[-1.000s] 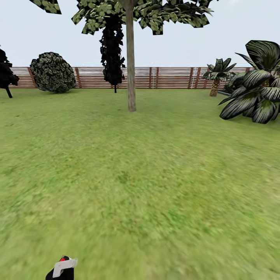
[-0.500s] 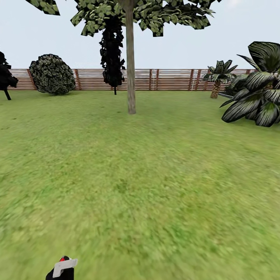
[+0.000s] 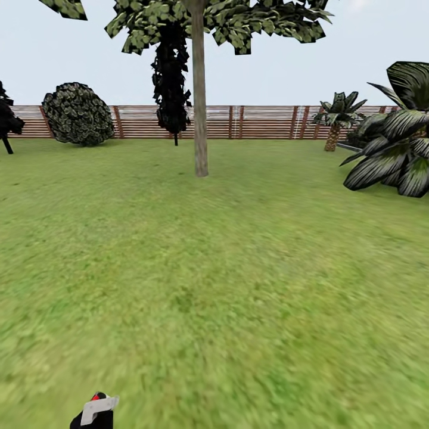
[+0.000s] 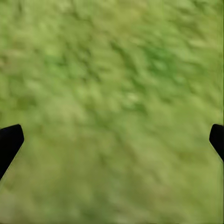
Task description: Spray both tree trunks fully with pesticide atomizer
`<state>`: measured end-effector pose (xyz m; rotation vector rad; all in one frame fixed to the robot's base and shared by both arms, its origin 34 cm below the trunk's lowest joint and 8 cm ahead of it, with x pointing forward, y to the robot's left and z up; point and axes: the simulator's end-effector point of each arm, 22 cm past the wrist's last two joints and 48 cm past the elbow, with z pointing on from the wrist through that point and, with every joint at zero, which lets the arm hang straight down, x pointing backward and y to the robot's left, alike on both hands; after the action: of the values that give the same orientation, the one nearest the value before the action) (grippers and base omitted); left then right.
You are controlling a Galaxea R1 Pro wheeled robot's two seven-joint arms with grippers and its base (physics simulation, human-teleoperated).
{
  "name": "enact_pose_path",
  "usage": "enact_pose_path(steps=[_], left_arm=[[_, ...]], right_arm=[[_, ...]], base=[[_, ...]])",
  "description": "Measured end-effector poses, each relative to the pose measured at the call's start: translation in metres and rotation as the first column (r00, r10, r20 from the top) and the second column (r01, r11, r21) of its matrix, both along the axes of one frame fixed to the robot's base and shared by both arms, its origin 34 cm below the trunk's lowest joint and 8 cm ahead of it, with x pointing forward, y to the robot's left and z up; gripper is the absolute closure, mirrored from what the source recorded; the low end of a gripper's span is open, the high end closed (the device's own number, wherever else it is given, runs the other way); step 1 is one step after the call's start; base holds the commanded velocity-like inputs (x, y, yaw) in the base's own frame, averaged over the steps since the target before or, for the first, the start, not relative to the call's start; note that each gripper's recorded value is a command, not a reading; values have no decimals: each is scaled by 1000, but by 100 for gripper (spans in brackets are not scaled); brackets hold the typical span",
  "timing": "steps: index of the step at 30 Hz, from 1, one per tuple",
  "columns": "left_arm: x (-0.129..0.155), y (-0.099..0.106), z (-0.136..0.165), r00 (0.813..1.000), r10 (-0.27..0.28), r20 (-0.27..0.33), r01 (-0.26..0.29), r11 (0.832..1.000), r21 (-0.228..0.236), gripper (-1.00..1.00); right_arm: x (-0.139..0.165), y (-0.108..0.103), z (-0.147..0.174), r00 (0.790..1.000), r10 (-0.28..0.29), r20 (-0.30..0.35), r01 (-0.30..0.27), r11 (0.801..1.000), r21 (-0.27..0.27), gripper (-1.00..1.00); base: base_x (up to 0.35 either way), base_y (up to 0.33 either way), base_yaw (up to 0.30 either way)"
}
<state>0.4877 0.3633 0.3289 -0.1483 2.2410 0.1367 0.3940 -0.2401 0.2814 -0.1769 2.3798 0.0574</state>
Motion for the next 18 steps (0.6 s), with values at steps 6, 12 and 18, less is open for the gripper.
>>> enact_pose_path(steps=[6,12,18], left_arm=[[0,0,0,1000,0,1,0,1000,0,100],[0,0,0,1000,0,1,0,1000,0,100],[0,0,0,1000,0,1,0,1000,0,100]], right_arm=[[0,0,0,1000,0,0,0,1000,0,-100],[0,0,0,1000,0,0,0,1000,0,-100],[0,0,0,1000,0,0,0,1000,0,-100]], base=[[339,0,0],[339,0,0],[339,0,0]])
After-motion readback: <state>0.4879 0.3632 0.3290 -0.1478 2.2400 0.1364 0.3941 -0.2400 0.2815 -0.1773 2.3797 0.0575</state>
